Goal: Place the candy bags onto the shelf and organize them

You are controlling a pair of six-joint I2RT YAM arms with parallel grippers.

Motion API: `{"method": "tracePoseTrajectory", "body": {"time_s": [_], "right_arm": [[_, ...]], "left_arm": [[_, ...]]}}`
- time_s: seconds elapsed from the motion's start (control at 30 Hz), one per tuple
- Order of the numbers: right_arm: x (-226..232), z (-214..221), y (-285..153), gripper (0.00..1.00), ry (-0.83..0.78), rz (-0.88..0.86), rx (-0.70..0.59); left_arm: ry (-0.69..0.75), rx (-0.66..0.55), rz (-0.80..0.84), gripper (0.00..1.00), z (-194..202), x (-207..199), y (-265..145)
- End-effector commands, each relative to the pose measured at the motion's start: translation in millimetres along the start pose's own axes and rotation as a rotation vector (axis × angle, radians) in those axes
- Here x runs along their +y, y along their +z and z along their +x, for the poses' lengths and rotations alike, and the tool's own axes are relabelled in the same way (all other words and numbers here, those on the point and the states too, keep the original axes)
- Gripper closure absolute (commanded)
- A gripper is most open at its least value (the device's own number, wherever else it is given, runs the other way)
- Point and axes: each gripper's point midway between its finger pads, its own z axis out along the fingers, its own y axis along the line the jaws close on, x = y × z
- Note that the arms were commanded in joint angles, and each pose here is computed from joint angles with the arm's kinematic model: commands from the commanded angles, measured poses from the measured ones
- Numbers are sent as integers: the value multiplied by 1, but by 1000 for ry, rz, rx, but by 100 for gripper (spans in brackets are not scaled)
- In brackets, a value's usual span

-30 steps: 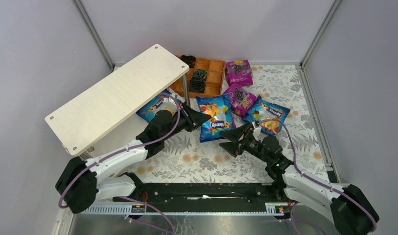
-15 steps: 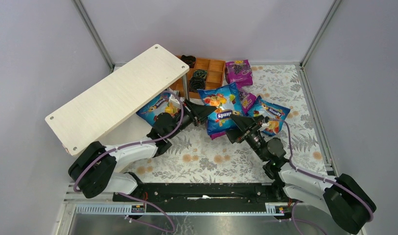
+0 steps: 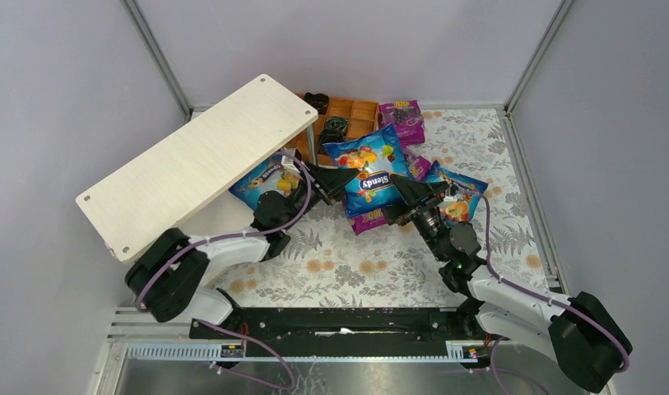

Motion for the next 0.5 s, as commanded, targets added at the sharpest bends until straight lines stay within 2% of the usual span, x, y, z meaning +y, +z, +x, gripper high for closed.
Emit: {"method": "tracePoseTrajectory", "body": {"time_s": [0.0,0.1,0.2,0.33,0.47], "right_arm": [[34,5,13,0,-4,-84,-2],[36,7,15,2,-7,-98,20],[26,3,14,9,-25,-56,6],[27,-15,6,14,-120,-27,-91],[41,-23,2,16,-226,-16,-146]], "left_arm": [[-106,112,325,100,13,-75,-3],[-150,152,323,100,17,-67,-1],[-123,141,286,100,16,-62,-3],[-33,114,198,100,14,-53,-3],[-9,82,162,100,14,-47,-4]]}}
